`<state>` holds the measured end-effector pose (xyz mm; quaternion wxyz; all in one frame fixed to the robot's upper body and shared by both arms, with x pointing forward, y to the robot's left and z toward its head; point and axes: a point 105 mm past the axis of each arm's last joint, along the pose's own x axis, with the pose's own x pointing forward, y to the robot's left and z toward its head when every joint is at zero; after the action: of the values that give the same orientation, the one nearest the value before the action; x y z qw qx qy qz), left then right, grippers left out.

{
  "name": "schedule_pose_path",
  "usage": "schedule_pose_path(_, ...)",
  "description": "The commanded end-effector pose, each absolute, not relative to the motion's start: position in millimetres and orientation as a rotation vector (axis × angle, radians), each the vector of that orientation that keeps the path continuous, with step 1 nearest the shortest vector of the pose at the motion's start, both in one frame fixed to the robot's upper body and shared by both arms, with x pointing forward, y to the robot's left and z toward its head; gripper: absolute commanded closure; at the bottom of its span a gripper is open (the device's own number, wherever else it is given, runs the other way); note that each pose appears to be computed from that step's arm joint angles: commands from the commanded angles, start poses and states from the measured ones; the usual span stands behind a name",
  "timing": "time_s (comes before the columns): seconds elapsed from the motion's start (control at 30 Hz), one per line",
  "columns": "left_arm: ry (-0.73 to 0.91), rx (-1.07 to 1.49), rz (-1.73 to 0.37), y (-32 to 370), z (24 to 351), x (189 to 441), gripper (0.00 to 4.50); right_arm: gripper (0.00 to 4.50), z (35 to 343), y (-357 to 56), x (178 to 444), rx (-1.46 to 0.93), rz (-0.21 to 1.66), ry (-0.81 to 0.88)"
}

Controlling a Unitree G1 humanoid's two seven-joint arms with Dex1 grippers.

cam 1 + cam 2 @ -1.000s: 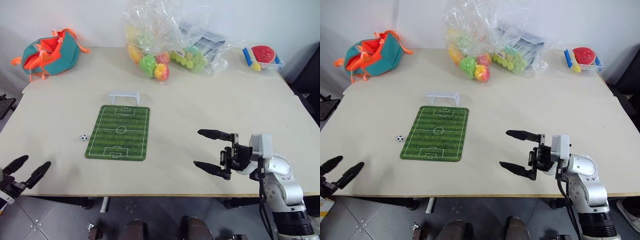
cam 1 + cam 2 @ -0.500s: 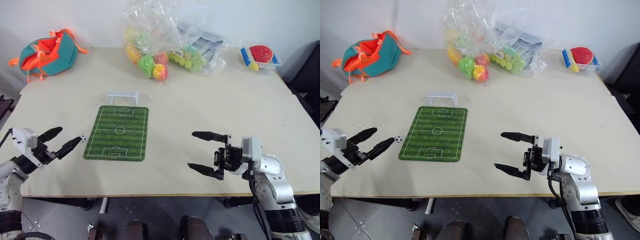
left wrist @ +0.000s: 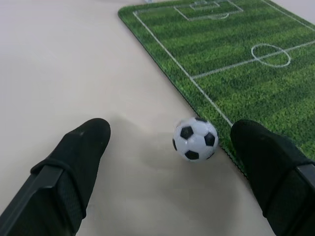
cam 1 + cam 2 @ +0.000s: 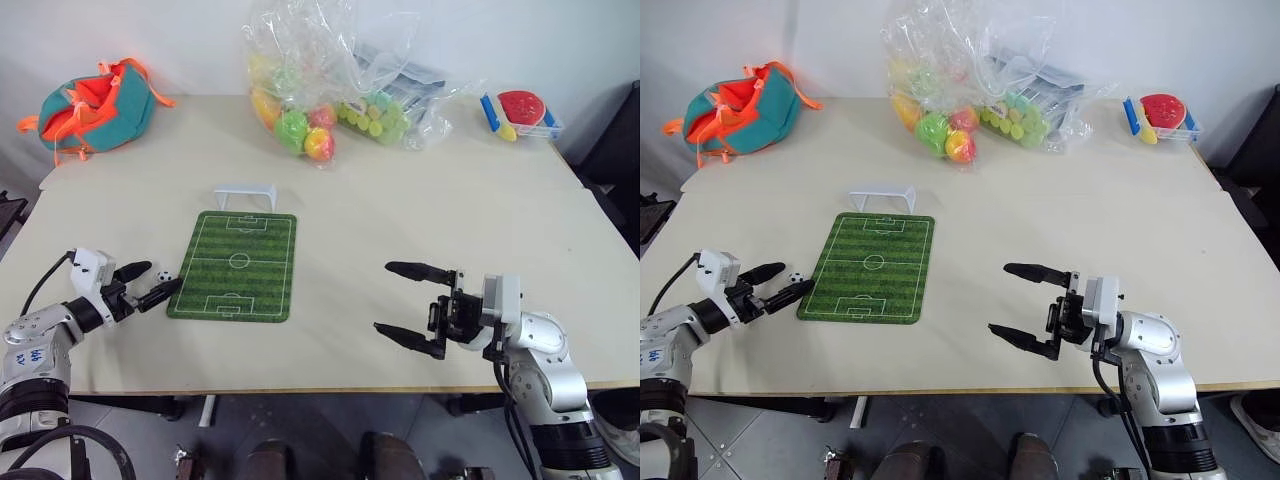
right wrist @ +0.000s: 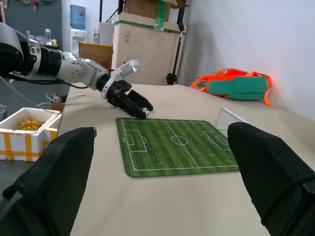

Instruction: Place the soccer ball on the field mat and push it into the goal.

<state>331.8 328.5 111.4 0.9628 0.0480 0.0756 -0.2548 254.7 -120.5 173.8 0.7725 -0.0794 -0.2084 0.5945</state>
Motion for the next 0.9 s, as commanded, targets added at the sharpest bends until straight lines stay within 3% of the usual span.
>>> schedule_pose_path(0.03,0.138,0.106,-0.52,329.2,114.6,333.1,1.15,0.0,182.9,-118.6,249.7,-0.192,1.289,-0.496)
schedule_pose_path(0.3,0.129,0.097,-0.543,328.6,114.2,328.8,3.6,0.0,182.8,-118.4,250.8,-0.187,1.284,-0.499)
schedule_pose_path(0.47,-0.002,0.119,-0.648,326.5,150.7,314.0,3.63,0.0,177.9,-126.4,252.6,-0.198,1.282,-0.485)
schedule_pose_path(0.63,0.036,0.2,-1.016,283.9,182.5,283.4,3.63,0.0,177.0,-138.5,248.8,-0.235,1.333,-0.448)
schedule_pose_path(0.77,0.126,0.269,-1.205,259.1,178.9,271.0,3.63,0.0,175.2,-145.4,245.1,-0.246,1.383,-0.408)
schedule_pose_path(0.9,0.144,0.368,-1.293,232.2,149.4,286.4,3.63,0.0,166.7,-152.5,243.8,-0.261,1.414,-0.362)
